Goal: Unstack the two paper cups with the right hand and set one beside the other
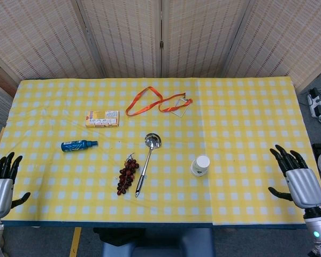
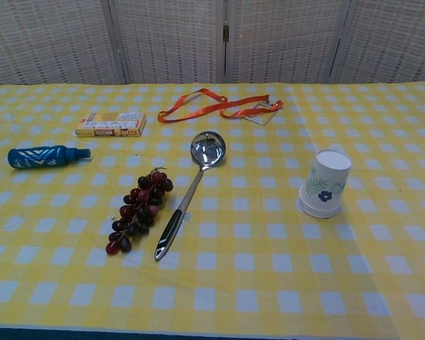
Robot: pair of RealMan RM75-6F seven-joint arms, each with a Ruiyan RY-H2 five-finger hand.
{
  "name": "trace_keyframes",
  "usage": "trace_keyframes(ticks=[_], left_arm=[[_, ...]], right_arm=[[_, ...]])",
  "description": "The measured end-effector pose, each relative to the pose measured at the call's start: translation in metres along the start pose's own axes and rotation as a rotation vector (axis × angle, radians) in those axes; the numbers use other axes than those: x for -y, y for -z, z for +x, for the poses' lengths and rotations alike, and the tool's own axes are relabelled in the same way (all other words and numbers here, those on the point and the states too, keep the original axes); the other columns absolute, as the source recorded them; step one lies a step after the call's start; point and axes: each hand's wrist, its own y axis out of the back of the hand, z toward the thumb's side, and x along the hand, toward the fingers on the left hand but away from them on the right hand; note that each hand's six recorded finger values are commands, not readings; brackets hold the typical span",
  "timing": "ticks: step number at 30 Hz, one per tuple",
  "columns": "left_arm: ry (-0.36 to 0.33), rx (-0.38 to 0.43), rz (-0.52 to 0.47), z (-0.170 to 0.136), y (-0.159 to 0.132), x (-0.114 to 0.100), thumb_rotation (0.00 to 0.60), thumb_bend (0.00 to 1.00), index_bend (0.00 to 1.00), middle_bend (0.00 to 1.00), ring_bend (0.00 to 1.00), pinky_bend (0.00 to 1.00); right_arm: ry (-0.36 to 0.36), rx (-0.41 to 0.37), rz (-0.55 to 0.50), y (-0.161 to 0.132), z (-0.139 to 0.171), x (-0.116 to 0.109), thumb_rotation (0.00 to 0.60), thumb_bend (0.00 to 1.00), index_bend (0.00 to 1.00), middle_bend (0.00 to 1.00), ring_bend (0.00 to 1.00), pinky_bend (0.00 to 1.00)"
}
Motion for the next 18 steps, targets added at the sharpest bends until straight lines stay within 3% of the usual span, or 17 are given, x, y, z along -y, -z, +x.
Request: trace_keyframes(ticks=[6, 18], left_arm=[[0.003, 0.002, -0.006, 0.000, -0.001, -0.001, 0.600, 0.19, 0.01, 0.00, 0.00, 0.00], [0.010, 0.006, -0.018, -0.004, 0.001, 0.000, 0.600, 0.19, 0.01, 0.00, 0.01, 0.00]], right_arm=[[-0.024, -0.048, 0.025, -0.019, -0.014, 0.003, 0.600, 0.23, 0.07, 0.15, 0.22, 0.16], [-0.153, -0.202, 0.060, -0.086, -0.066, 0.029, 0.600, 0.31, 0.17, 0.16, 0.22, 0.19]])
